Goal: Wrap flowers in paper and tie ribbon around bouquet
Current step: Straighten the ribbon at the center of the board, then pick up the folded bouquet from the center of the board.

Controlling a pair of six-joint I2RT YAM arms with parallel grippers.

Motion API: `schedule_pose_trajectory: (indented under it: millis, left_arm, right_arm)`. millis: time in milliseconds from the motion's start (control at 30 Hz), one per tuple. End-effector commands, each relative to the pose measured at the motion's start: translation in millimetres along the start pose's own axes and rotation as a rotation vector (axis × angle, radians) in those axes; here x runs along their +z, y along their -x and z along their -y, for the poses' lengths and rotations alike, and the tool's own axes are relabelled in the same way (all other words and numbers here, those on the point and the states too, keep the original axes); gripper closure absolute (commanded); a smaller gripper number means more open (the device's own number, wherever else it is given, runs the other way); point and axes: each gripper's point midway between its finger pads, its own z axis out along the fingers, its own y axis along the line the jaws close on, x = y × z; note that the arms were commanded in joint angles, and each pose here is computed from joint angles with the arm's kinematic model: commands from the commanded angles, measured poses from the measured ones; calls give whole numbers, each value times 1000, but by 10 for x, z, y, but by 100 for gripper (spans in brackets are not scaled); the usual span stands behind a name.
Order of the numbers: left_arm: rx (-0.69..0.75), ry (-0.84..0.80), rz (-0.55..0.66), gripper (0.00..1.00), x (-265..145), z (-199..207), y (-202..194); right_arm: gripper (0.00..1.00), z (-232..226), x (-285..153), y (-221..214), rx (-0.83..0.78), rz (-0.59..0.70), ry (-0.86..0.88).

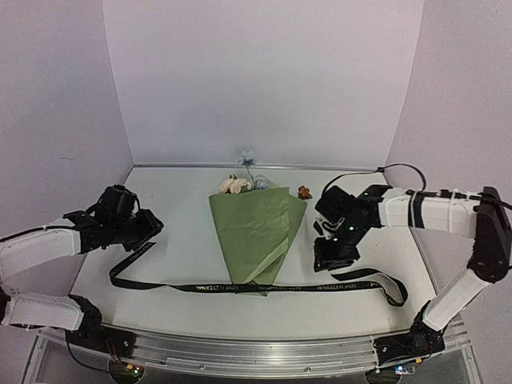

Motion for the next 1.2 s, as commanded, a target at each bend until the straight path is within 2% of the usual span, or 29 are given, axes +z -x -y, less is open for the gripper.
schedule_pose_trajectory:
  millis: [0,133,300,600,967,1167]
  left_arm:
    - [179,-275,-196,50,187,721,-528]
    - [258,-323,-334,60,380,882,-1016]
    - [285,-337,-423,67,501,919,-1361]
    - [345,-328,-560,73,463,808,-1860]
    - [359,-301,-630,83,285,610,-2048]
    - [351,-280,-645,83,259,542,-2069]
  right_arm:
    - [66,-675,209,509,12,146,161]
    - [70,-962,469,613,1,168,204]
    - [71,-1073,659,558,-15,178,193]
    - [75,-1048,811,205,-27,155,170]
    - [75,-981,802,-94,-45,160,149]
    - [74,-939,726,-75,-42,189,138]
